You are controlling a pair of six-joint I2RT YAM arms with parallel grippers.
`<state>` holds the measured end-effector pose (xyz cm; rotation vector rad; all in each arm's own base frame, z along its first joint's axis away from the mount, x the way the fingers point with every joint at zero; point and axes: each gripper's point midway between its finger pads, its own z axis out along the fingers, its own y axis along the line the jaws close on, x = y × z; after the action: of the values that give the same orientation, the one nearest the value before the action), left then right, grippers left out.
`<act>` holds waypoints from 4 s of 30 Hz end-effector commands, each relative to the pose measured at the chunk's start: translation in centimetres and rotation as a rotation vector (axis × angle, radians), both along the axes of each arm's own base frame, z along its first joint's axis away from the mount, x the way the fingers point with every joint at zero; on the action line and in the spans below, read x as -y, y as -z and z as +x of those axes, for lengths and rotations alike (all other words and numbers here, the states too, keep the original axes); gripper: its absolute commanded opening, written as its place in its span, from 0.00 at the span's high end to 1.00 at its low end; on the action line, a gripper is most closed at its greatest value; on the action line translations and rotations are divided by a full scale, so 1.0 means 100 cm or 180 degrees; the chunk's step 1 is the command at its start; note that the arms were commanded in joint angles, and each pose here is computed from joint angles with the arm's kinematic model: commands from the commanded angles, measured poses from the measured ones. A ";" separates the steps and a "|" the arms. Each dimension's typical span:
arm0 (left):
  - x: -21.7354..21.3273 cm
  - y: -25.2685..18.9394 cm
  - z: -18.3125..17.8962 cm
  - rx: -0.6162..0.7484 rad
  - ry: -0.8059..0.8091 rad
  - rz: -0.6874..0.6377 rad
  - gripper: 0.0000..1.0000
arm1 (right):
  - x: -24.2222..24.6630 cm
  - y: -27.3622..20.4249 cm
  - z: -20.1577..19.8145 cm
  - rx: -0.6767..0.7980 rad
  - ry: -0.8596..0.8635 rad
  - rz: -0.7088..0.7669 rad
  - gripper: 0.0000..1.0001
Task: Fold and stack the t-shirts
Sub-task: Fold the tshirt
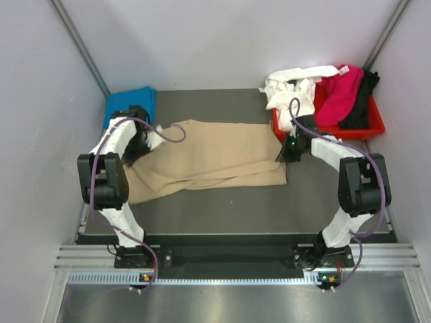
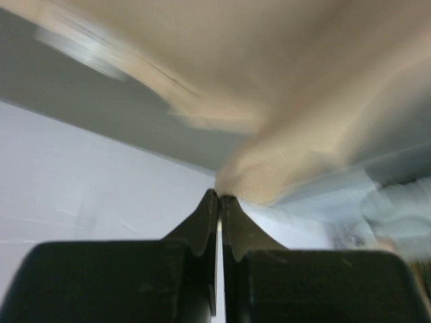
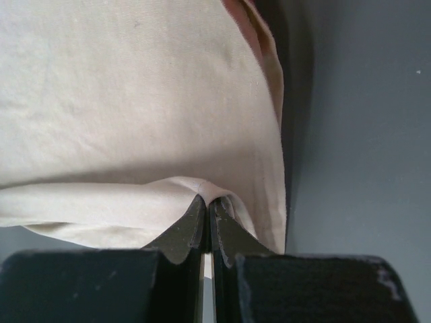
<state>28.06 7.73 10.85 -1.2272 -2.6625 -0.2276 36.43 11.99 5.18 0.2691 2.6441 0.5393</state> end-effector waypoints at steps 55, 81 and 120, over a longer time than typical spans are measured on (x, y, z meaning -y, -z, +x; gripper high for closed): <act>0.023 0.087 0.042 0.1300 -0.1912 -0.1502 0.62 | 0.009 0.029 -0.074 -0.0019 0.0110 0.0192 0.98; -0.033 0.059 -0.121 0.0796 -0.1428 -0.0986 0.69 | 0.030 0.012 -0.192 -0.0559 0.0478 0.0120 0.66; -0.036 0.074 0.121 0.1820 -0.2265 -0.1234 0.41 | -0.416 -0.079 0.106 0.2115 -0.1894 0.0971 0.48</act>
<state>39.41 11.49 3.92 -0.1946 -3.5365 0.0684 46.29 51.09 11.63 -0.6630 2.0040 0.9245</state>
